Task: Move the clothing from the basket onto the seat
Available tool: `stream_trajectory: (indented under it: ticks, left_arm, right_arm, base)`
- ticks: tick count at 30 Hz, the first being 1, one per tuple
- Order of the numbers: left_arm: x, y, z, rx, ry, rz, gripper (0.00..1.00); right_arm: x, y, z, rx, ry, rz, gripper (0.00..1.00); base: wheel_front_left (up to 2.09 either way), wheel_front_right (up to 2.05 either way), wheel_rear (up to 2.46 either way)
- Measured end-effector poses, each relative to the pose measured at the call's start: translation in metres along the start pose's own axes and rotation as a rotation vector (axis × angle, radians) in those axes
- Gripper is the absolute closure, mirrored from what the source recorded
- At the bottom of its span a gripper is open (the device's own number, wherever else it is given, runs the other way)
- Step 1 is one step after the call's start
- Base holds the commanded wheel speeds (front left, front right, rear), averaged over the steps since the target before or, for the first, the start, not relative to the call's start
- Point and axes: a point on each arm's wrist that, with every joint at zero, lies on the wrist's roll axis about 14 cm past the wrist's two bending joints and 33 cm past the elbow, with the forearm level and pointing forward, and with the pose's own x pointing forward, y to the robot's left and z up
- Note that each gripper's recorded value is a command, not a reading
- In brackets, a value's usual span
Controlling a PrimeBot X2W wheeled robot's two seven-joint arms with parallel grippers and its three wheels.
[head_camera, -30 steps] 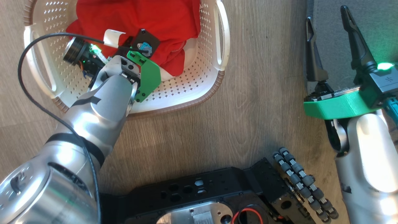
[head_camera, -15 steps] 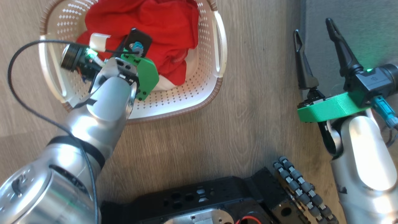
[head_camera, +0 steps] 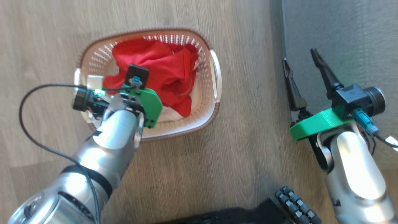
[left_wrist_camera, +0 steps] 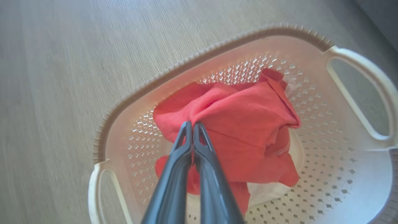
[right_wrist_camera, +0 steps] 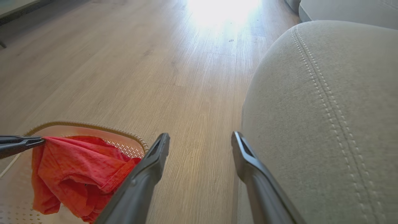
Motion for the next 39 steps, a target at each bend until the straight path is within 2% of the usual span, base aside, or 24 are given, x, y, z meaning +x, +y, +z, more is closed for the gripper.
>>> stream_trajectory:
  ticks: [14, 27, 30, 39]
  left_arm:
    - [-0.092, 0.022, 0.111, -0.072, -0.381, 0.116, 1.0]
    - [-0.2, 0.05, 0.2, -0.115, -0.764, 0.209, 1.0]
    - [-0.226, 0.059, 0.214, -0.136, -0.838, 0.238, 1.0]
    - [-0.278, 0.065, 0.226, -0.146, -0.964, 0.265, 1.0]
  right_arm:
    - [-0.044, 0.013, 0.067, 0.01, -0.147, 0.008, 0.0]
    - [-0.085, 0.025, 0.147, 0.071, -0.393, 0.01, 0.0]
    - [-0.094, 0.03, 0.163, 0.059, -0.442, 0.022, 0.0]
    - [-0.115, 0.045, 0.171, 0.048, -0.475, 0.057, 0.0]
  base:
    - [0.0, 0.0, 0.0]
    - [0.0, 0.0, 0.0]
    - [0.0, 0.0, 0.0]
    - [0.0, 0.0, 0.0]
